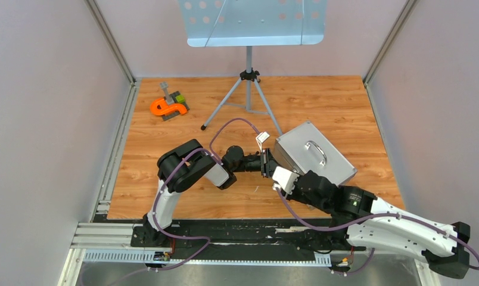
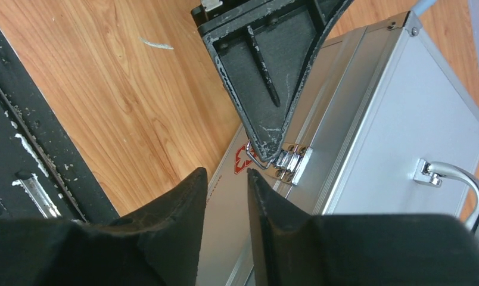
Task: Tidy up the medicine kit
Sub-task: Close the medicine box at the center of the board.
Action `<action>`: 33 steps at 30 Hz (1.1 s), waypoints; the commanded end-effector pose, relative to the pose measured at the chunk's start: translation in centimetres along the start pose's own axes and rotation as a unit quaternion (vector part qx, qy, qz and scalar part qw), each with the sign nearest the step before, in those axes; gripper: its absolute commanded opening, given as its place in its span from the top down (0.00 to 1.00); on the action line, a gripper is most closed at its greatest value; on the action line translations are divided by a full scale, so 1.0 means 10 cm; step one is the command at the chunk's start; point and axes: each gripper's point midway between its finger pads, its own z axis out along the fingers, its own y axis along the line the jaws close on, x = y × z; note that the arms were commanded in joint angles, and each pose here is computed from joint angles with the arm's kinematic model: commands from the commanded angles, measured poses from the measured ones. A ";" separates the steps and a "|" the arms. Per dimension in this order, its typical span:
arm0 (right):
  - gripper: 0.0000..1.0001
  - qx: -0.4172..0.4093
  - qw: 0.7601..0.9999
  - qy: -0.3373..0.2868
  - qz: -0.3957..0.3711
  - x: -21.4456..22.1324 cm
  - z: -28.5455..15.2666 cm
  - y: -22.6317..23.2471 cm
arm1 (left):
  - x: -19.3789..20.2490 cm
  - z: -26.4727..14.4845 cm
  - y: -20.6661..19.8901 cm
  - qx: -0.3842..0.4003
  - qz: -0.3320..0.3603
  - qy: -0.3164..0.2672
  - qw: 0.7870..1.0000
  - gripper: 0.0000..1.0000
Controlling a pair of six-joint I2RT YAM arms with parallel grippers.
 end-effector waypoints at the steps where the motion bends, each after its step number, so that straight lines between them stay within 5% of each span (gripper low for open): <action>1: 0.70 0.037 0.999 -0.017 0.009 -0.08 -0.03 -0.11 | -0.33 0.07 -0.59 0.078 0.063 -0.039 0.994 0.66; 23: 0.70 0.074 0.997 0.007 -0.013 -0.05 0.18 -0.16 | -0.33 0.05 -0.65 0.081 0.061 -0.038 0.994 0.66; 33: 0.89 0.096 0.995 0.019 -0.023 -0.02 0.20 -0.22 | -0.32 0.04 -0.66 0.082 0.060 -0.036 0.994 0.66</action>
